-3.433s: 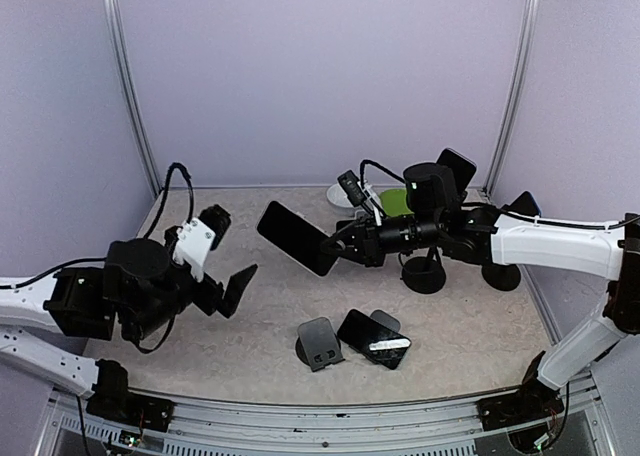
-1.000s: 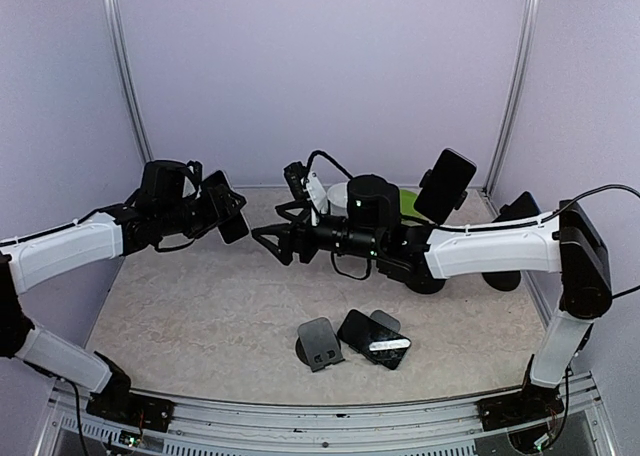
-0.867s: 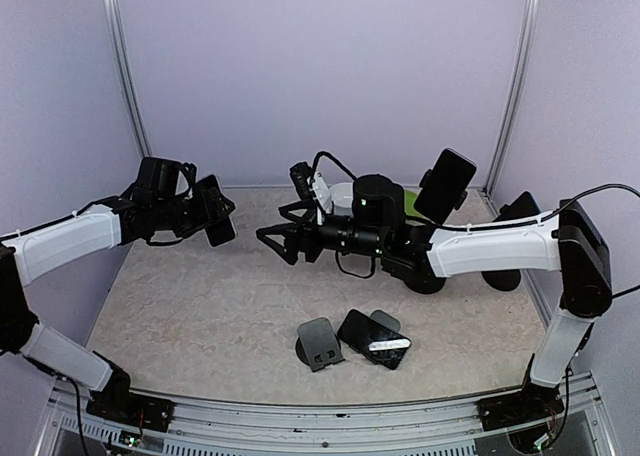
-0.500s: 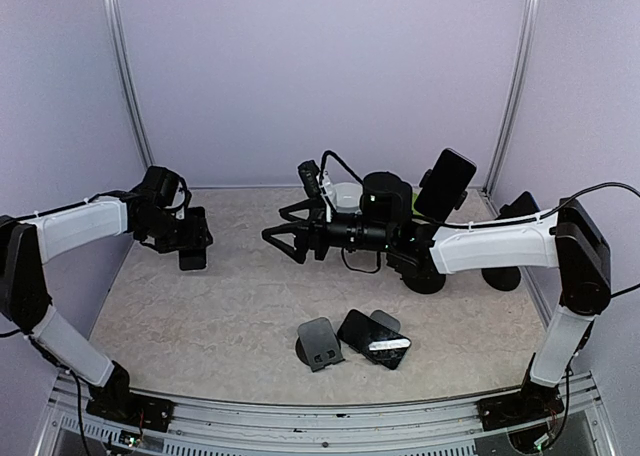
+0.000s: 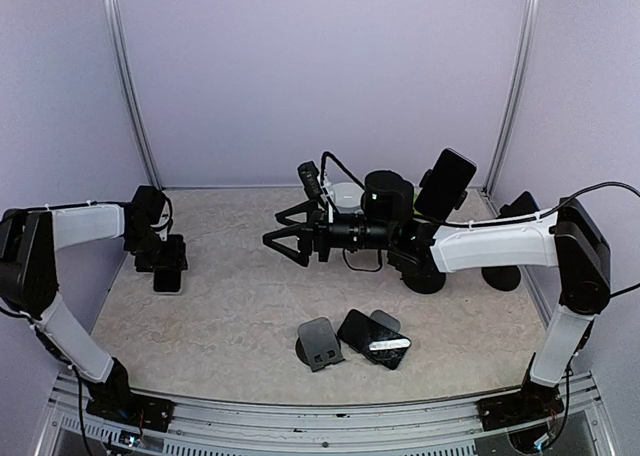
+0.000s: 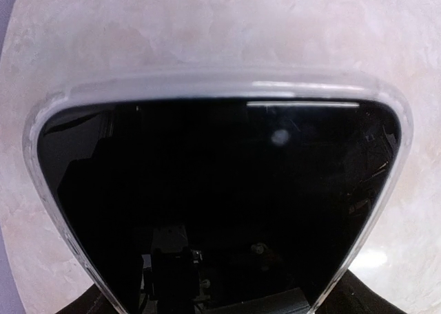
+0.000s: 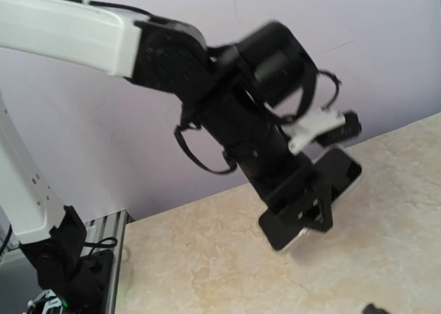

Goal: Remove the phone from the phone stand

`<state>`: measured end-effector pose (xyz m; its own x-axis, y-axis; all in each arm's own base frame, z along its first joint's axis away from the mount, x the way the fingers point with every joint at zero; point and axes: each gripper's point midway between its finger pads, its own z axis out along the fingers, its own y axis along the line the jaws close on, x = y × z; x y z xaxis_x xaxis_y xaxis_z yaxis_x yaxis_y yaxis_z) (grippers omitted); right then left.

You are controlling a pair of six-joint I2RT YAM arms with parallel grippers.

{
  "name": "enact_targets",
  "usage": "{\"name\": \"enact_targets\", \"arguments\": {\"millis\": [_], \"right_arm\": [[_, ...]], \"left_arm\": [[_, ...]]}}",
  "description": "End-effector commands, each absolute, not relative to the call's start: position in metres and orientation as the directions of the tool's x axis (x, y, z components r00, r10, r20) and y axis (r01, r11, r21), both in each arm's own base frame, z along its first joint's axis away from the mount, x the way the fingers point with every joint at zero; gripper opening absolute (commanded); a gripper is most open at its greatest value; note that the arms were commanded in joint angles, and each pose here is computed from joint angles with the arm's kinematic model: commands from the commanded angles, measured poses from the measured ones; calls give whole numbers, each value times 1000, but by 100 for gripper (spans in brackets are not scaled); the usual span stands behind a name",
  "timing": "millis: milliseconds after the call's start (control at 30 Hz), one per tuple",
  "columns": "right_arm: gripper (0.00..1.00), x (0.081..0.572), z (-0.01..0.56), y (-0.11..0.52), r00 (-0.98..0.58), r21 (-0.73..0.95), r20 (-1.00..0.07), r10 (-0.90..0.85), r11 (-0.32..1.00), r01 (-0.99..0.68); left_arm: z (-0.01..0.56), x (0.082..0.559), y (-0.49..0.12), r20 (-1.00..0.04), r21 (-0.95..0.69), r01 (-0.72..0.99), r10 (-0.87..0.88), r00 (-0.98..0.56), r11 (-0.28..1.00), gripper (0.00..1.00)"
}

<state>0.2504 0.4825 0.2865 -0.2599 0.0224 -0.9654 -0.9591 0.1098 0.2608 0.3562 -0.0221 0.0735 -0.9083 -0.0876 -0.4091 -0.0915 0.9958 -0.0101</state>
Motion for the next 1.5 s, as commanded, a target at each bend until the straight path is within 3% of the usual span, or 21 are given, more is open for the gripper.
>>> {"name": "enact_targets", "arguments": {"millis": [0, 167, 400, 700, 967, 1467], "right_arm": [[89, 254, 285, 481, -263, 264, -964, 24, 98, -960], [89, 255, 284, 481, -273, 273, -962, 21, 91, -958], [89, 257, 282, 481, -279, 279, -960, 19, 93, -956], [89, 261, 275, 478, -287, 285, -958, -4, 103, -953], [90, 265, 253, 466, -286, 272, -951, -114, 126, -954], [83, 248, 167, 425, -246, 252, -835, -493, 56, -966]], "left_arm": [[58, 353, -18, -381, 31, -82, -64, -922, 996, 47], [40, 348, -20, -332, 38, -67, -51, -942, 997, 47], [24, 347, -19, -296, 56, -58, -39, -954, 997, 56], [19, 348, -20, -287, 62, -52, -32, -957, 997, 81], [21, 347, -22, -297, 71, -50, -27, -954, 996, 98], [66, 360, -52, -432, 46, 31, 48, -901, 998, 99]]}}
